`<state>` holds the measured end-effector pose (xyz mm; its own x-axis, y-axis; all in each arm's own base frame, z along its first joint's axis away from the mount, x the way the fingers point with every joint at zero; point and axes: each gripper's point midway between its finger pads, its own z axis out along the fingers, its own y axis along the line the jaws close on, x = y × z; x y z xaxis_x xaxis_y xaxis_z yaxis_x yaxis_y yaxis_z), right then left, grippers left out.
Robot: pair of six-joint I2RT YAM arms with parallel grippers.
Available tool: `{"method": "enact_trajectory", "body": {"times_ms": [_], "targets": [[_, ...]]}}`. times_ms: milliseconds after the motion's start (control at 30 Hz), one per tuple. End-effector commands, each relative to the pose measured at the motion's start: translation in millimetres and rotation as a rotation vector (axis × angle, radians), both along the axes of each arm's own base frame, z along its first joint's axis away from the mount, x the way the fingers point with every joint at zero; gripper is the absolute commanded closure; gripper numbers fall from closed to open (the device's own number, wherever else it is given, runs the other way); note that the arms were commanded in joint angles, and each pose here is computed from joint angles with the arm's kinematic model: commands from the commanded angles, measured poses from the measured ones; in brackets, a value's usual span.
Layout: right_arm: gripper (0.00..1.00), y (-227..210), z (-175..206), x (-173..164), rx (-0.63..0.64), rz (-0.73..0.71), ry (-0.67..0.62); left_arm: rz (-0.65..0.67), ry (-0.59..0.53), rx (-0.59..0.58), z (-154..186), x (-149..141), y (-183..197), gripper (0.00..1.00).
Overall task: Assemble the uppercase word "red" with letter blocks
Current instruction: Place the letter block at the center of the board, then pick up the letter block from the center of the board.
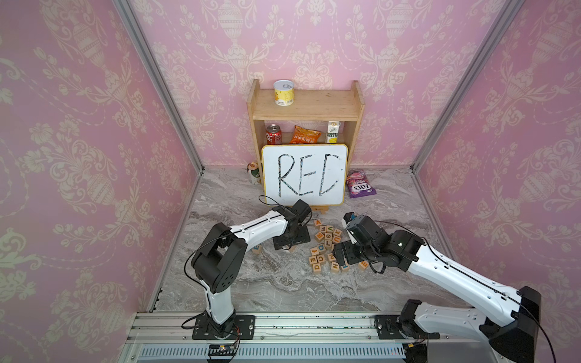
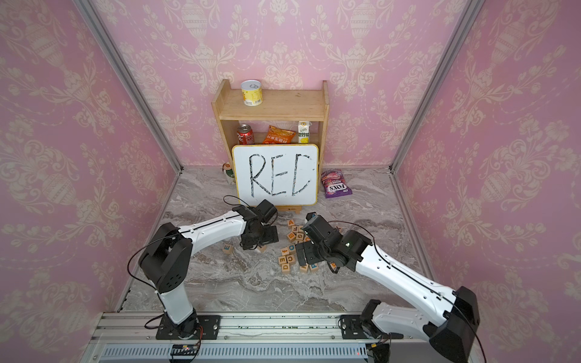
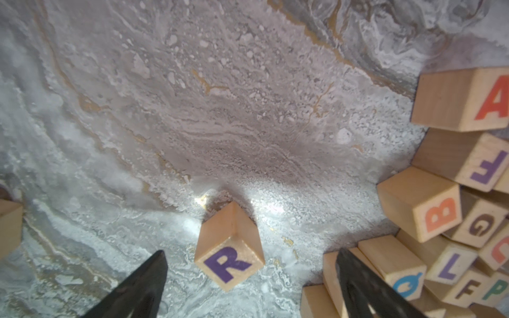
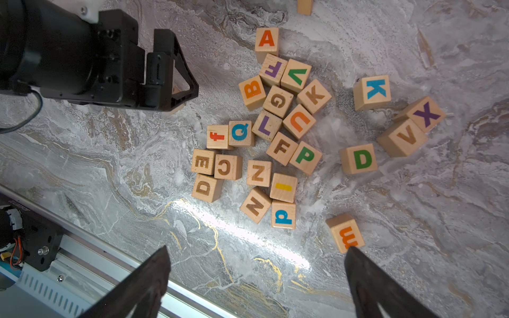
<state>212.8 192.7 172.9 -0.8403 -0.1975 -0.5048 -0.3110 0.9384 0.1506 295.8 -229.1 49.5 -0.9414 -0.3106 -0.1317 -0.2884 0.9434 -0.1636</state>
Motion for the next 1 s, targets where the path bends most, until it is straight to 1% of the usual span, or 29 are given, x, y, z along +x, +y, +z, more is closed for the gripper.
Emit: {"method": "enact_trajectory", "body": {"times_ms": [0,67,200,367,533,600,733,933,967], "targets": [[0.0,-6.6,-0.5,-4.7,-0.004,-0.014,-0.006,0.214,0.044,-0.062,1.8,-10.2,-0.3,0.08],[0.0,-7.6,-1.6,-4.7,-0.007,-0.017,-0.006,0.277,0.05,-0.078,-0.5,-12.1,1.2,0.1],[0.0,-7.8,-2.8,-4.9,-0.007,-0.019,-0.006,0.364,0.064,-0.088,-2.6,-15.9,3.9,0.19],[0.0,-6.5,-4.3,-3.7,-0.007,-0.02,-0.004,0.442,0.07,-0.11,-5.3,-16.2,4.2,0.33],[0.0,-3.8,-5.1,-1.9,-0.009,-0.015,-0.002,0.509,0.076,-0.13,-12.2,-18.2,5.3,0.38],[0.0,-3.1,-5.3,-1.0,-0.012,-0.013,-0.002,0.52,0.066,-0.148,-13.2,-15.2,3.0,0.4],[0.0,-2.9,-7.3,-1.8,-0.016,-0.009,0.006,0.534,0.059,-0.142,-16.8,-14.2,5.1,0.45],[0.0,-6.6,-9.0,-3.9,-0.022,-0.015,0.005,0.539,0.057,-0.128,-20.9,-16.1,9.5,0.62],[0.0,-7.1,-8.8,-4.0,-0.022,-0.017,0.003,0.532,0.056,-0.12,-21.2,-16.8,11.0,0.63]]}}
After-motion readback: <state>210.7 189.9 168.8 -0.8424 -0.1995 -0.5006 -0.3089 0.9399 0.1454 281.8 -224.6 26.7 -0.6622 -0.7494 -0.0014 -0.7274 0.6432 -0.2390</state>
